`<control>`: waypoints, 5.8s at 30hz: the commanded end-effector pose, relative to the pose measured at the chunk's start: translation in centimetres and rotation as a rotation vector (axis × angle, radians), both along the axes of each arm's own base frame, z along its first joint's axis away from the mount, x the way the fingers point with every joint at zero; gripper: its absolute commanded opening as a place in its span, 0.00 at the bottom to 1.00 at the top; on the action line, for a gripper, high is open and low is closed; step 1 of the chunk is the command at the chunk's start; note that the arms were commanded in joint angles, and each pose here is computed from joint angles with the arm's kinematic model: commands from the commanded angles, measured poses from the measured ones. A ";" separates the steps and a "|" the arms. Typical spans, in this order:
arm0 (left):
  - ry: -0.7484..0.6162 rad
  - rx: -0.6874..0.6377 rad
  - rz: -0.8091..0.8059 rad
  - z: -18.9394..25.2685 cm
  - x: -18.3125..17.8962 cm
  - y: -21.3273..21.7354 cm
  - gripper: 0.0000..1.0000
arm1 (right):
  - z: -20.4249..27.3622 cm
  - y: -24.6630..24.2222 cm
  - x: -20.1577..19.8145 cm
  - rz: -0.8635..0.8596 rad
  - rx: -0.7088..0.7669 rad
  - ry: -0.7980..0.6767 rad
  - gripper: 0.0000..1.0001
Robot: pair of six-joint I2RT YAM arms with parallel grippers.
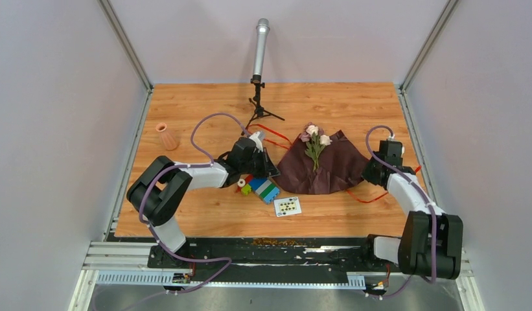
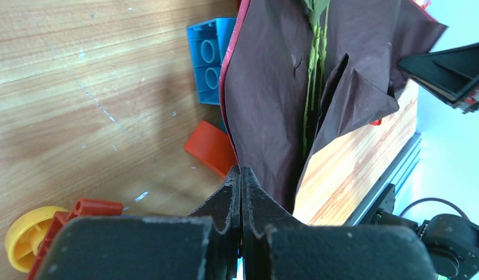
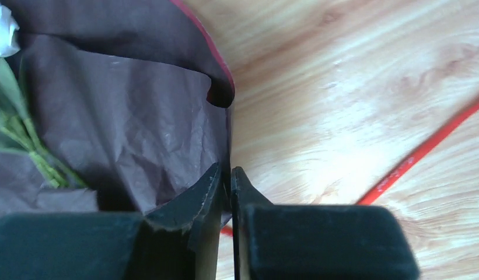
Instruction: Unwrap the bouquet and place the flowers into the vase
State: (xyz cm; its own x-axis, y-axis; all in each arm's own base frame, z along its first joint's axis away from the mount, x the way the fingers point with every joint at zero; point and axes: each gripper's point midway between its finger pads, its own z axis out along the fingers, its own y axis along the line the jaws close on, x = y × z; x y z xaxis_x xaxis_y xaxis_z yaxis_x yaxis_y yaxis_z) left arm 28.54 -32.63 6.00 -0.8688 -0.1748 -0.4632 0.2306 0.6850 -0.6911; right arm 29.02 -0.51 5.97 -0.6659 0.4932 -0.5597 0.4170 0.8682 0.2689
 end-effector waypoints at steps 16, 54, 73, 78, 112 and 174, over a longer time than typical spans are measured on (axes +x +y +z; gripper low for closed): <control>-0.067 -0.079 -0.053 2.4 0.4 -1.6 0.00 | 9.5 2.6 1.9 0.184 0.101 -0.235 0.54; -0.075 -0.099 -0.018 2.6 0.8 -1.6 0.00 | 1.4 16.5 -6.7 0.643 0.590 0.204 0.27; -0.163 -0.070 -0.074 5.3 1.2 -1.6 0.41 | -2.1 13.3 -9.2 0.403 0.404 0.249 0.40; -0.292 0.110 -0.047 8.3 2.4 1.1 0.69 | 2.0 11.9 -7.6 0.409 0.298 0.155 0.48; -0.191 0.012 -0.405 1.3 -5.6 -7.4 0.47 | -3.2 2.8 -4.7 0.149 0.169 0.256 0.49; -0.555 0.580 0.235 16.5 4.0 22.2 1.00 | 3.0 13.9 9.9 0.583 -0.046 -0.029 0.00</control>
State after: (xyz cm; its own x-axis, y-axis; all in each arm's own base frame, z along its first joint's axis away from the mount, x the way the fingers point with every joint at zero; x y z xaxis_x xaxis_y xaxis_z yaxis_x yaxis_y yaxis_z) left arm 32.39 -9.82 21.28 -0.5123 0.0777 -0.8553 0.1954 0.9803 -0.0280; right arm 37.89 12.69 4.33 -0.8873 0.0235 -0.4606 -0.0802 0.9756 0.2043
